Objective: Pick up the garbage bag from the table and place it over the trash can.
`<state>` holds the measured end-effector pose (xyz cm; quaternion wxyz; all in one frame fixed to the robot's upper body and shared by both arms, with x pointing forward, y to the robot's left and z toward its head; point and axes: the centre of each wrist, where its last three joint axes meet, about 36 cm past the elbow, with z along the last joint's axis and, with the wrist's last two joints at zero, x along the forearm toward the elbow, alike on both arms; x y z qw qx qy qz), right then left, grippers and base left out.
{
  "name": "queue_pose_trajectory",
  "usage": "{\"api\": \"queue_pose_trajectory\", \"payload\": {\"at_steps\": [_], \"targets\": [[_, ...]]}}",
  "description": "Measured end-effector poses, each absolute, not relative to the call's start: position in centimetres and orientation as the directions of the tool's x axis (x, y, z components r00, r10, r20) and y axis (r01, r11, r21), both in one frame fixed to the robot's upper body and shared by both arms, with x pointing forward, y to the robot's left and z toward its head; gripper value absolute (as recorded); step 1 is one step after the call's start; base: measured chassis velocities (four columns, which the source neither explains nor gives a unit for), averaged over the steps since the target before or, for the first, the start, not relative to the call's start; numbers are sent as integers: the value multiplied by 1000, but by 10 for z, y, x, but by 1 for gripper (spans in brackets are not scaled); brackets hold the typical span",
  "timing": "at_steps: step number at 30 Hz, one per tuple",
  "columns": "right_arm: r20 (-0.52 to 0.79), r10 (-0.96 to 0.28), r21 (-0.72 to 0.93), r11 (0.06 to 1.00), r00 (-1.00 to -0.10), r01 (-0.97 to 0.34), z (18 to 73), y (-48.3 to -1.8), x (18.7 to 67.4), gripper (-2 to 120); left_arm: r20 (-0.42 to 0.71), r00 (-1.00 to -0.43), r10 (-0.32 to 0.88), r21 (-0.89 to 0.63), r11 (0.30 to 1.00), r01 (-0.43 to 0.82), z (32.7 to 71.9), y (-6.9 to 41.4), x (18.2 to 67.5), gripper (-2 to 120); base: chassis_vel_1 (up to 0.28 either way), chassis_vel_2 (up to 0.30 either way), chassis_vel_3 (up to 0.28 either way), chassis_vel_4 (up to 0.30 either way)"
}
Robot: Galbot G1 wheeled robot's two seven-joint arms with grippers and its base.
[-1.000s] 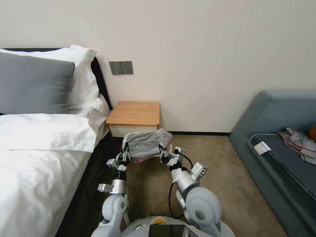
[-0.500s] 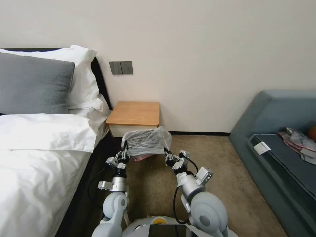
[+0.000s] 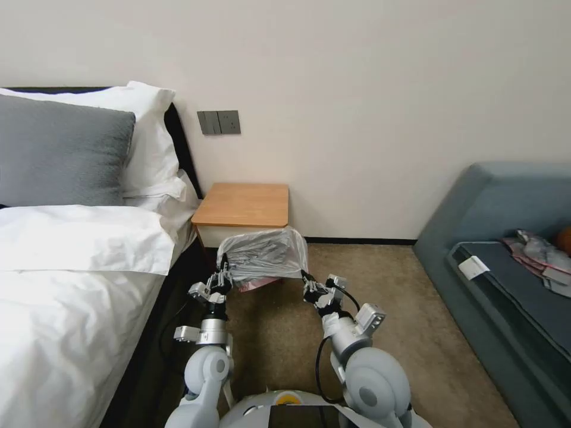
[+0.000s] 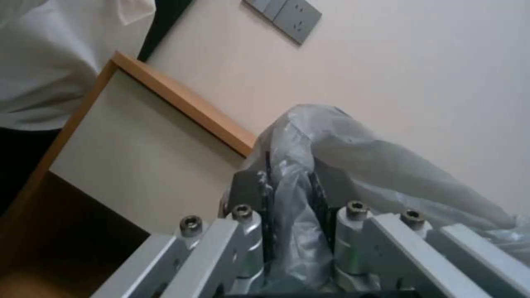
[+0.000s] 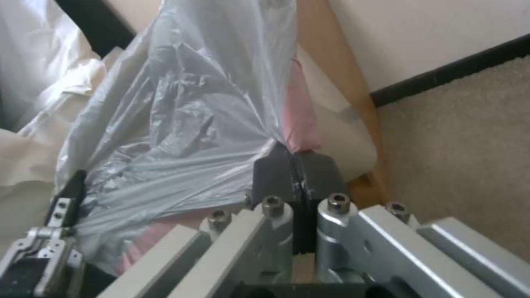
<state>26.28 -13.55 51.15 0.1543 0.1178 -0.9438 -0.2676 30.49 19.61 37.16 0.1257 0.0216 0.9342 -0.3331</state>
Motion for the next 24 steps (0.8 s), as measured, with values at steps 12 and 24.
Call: {"api": "queue_pose_trajectory", "payload": {"at_steps": [12, 24], "targets": [[247, -312, 505, 849, -917, -153, 502, -140, 269, 0, -197, -980, -41, -688, 717, 109, 381, 196, 302, 11, 0, 0, 0, 0], [259, -278, 420, 895, -925, -152, 490, -150, 277, 0, -170, -985, -11, -735, 668, 119, 389, 199, 300, 11, 0, 0, 0, 0]]}}
